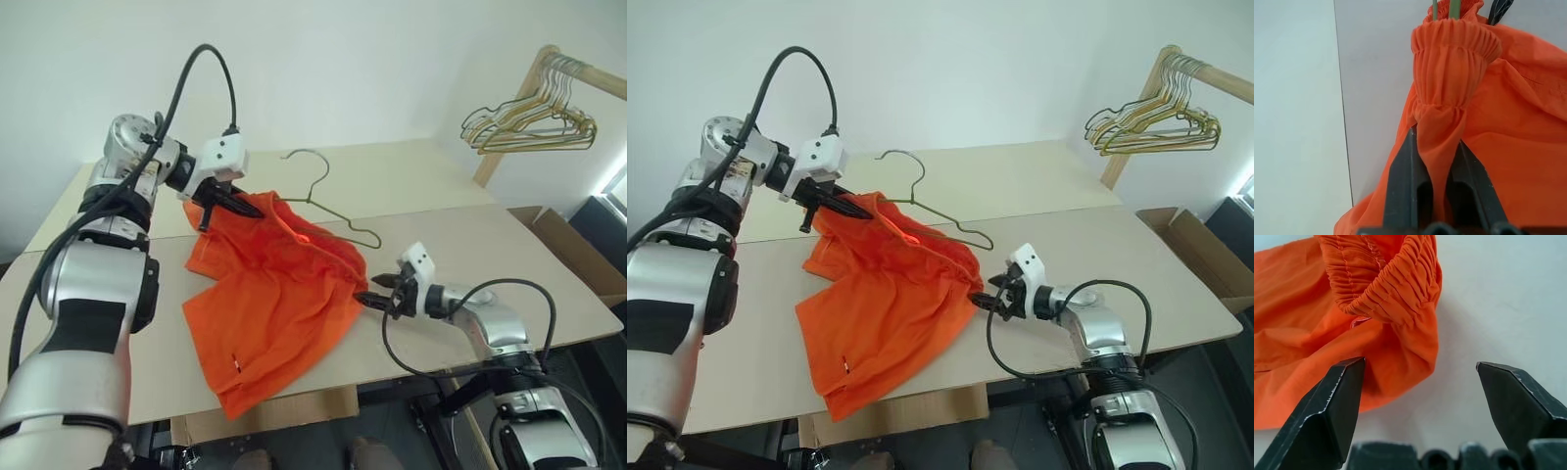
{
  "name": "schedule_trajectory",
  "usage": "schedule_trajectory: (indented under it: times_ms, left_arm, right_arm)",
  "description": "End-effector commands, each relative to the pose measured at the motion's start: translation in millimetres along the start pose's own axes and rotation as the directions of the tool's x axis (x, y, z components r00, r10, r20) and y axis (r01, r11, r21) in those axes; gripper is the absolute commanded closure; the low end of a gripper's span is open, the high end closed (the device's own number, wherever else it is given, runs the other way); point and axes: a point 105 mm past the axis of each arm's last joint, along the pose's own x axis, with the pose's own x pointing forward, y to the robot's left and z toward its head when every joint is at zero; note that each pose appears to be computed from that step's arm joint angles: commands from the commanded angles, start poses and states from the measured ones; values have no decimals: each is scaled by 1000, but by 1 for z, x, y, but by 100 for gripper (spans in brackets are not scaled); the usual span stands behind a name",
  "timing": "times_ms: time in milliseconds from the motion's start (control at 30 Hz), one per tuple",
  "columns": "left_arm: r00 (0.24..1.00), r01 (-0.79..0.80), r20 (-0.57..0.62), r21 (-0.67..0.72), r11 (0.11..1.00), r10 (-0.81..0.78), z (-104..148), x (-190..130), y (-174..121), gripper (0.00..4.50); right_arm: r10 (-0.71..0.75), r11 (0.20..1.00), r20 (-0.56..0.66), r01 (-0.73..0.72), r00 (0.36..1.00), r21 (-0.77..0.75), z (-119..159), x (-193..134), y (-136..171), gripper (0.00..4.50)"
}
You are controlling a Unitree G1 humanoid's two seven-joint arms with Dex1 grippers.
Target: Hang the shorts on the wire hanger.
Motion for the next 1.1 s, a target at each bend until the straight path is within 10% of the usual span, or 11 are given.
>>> schedule_trajectory:
  times_ms: [33, 333, 1100]
  left_arm:
    - [999, -34, 42, 39, 999, 32, 13, -8, 6, 450]
    - [998, -39, 50, 33, 999, 37, 10, -8, 5, 450]
    - [994, -93, 72, 105, 990, 86, 17, -38, 5, 450]
  right_arm:
    - [59, 998, 69, -60, 996, 6, 21, 3, 5, 119]
    - [42, 996, 90, -48, 995, 69, 25, 8, 1, 439]
    - [70, 957, 55, -83, 996, 276, 24, -27, -22, 445]
